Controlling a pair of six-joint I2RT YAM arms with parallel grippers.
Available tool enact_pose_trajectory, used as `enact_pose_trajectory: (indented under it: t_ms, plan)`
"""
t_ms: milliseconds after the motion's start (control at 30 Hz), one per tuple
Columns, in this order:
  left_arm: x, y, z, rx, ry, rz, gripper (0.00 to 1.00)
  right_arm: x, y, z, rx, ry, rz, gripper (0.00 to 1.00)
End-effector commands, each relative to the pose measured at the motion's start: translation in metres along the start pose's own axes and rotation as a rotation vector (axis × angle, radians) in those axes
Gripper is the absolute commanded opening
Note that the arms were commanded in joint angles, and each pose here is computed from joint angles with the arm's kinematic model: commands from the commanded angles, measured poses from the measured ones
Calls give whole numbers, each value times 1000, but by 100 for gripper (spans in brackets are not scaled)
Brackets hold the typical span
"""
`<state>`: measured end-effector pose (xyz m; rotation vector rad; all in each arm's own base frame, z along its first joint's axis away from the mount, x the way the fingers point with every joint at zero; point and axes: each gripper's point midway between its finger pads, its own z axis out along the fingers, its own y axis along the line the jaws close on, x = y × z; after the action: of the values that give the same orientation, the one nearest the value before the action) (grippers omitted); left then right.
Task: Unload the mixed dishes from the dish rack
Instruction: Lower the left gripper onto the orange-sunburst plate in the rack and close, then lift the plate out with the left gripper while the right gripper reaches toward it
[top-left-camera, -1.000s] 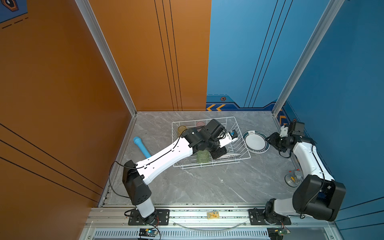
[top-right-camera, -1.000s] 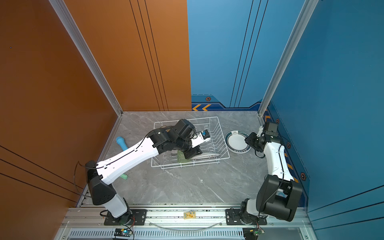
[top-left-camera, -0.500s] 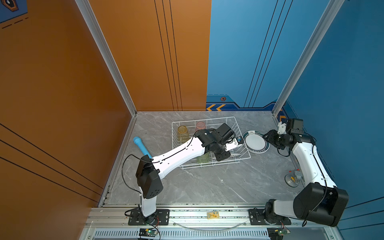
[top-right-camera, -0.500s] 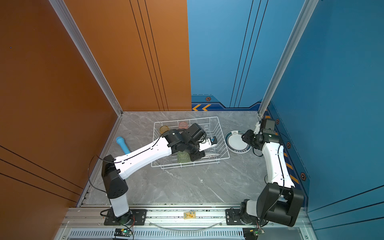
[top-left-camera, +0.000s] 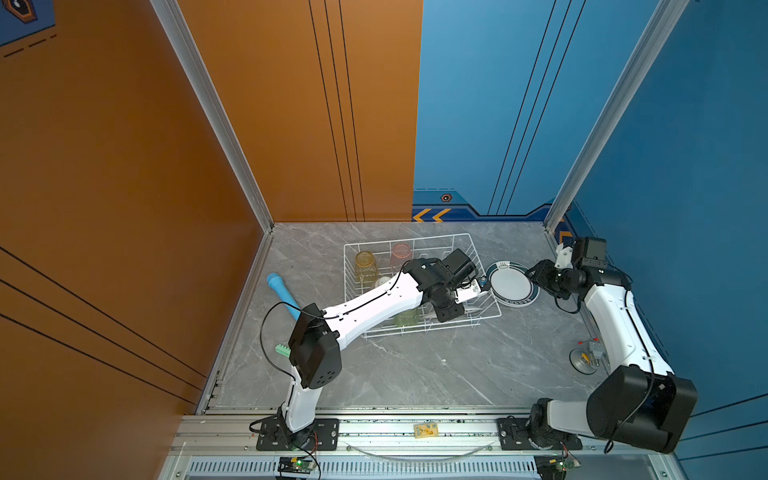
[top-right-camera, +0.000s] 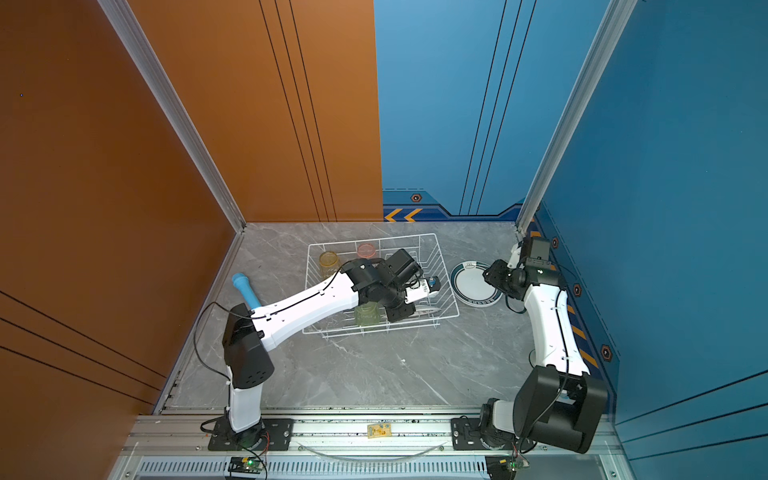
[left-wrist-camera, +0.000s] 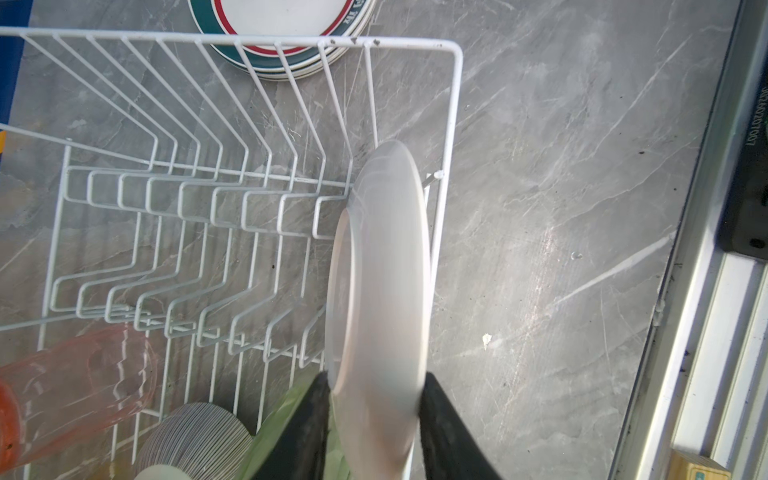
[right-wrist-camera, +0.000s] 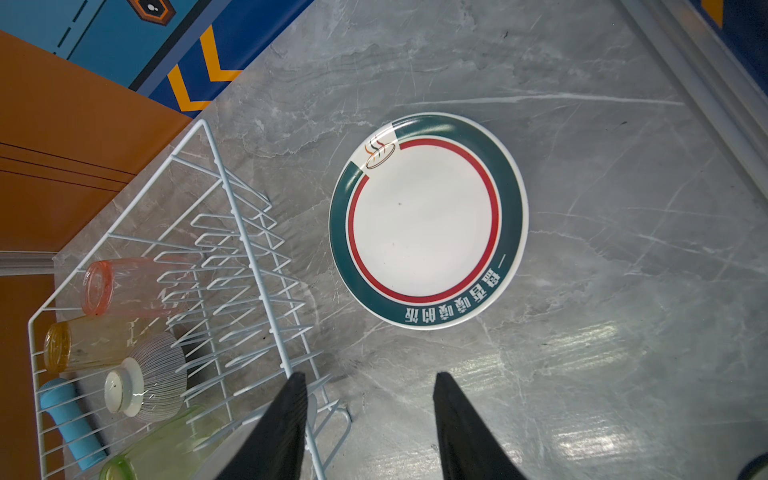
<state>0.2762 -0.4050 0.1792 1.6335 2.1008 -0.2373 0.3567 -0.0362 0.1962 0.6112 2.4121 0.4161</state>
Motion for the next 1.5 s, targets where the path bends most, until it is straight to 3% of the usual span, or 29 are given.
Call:
enact_pose_trajectory:
  t_ms: [0, 1067, 1467]
  plan:
    - [-1, -3, 1, 6, 19, 21, 37, -2, 0, -10, 12, -16, -24, 48]
    - [5, 41, 19, -262, 133, 29, 19, 7, -8, -8, 20, -5, -20, 49]
    - [2, 43, 10, -287, 122, 22, 5, 6, -8, -9, 14, -12, -20, 49]
